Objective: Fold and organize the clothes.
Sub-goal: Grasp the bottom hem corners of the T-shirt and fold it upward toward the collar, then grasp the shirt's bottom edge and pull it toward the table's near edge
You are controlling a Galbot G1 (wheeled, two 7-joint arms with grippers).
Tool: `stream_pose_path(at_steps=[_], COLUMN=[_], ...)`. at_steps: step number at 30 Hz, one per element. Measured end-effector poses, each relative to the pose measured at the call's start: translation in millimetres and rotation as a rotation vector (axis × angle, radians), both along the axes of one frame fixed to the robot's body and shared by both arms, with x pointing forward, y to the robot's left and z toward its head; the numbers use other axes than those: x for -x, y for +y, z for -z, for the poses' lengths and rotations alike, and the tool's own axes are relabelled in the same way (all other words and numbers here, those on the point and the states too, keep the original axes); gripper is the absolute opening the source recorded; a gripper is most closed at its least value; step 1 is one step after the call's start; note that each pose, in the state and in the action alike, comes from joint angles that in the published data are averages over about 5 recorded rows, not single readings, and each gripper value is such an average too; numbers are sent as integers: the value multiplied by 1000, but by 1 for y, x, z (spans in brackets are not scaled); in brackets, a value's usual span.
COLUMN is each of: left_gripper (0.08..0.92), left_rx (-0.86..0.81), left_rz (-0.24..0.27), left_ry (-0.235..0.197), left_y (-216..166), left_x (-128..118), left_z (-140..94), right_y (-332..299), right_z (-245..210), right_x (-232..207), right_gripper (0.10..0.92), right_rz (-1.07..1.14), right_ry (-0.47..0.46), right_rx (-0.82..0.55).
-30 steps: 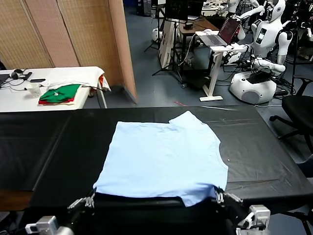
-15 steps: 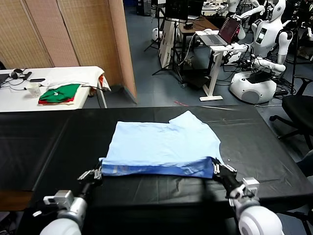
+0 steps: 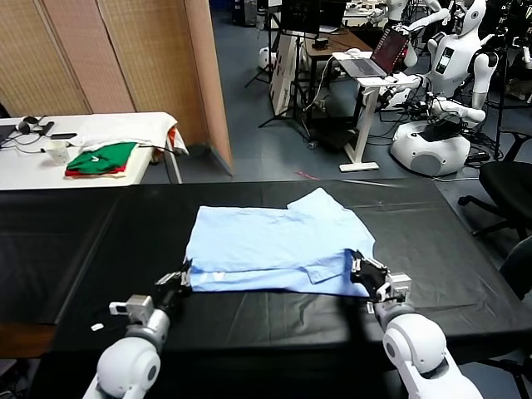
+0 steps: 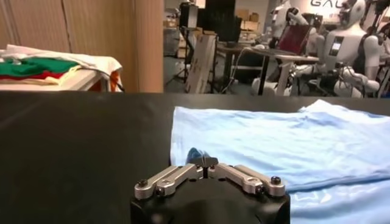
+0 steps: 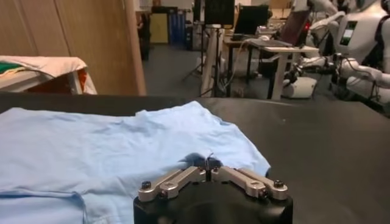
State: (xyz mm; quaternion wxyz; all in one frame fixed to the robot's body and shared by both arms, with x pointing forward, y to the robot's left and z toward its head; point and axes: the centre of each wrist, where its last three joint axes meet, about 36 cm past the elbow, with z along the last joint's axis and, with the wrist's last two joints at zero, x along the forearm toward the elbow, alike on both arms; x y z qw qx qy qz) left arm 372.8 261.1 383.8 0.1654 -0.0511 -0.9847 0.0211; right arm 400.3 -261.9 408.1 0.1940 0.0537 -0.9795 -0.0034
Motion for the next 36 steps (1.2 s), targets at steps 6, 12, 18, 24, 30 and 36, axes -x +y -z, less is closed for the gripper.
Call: stream_pose_path(at_steps=[6, 12, 18, 24, 30, 36], left_gripper=[156, 436, 800, 904, 907, 907], left_rx=[-2, -8, -19, -1, 11, 11], left_rz=[9, 3, -3, 1, -2, -7], left_ry=[4, 5, 13, 47, 80, 99], left_y=[-3, 1, 7, 8, 5, 4], left_x=[-13, -10, 4, 25, 40, 44], left_z=[0, -3, -7, -5, 1, 6], right_y=[-5, -13, -35, -53, -57, -55], right_z=[-10, -22, -17, -12, -7, -4], right_x=[14, 42, 66, 78, 83, 81], right_gripper=[501, 863, 906, 900, 836, 775], right_rz=[-46, -62, -34, 2, 11, 5], right_ry=[40, 34, 54, 74, 90, 95], right_rx=[1, 23, 40, 33, 29, 31])
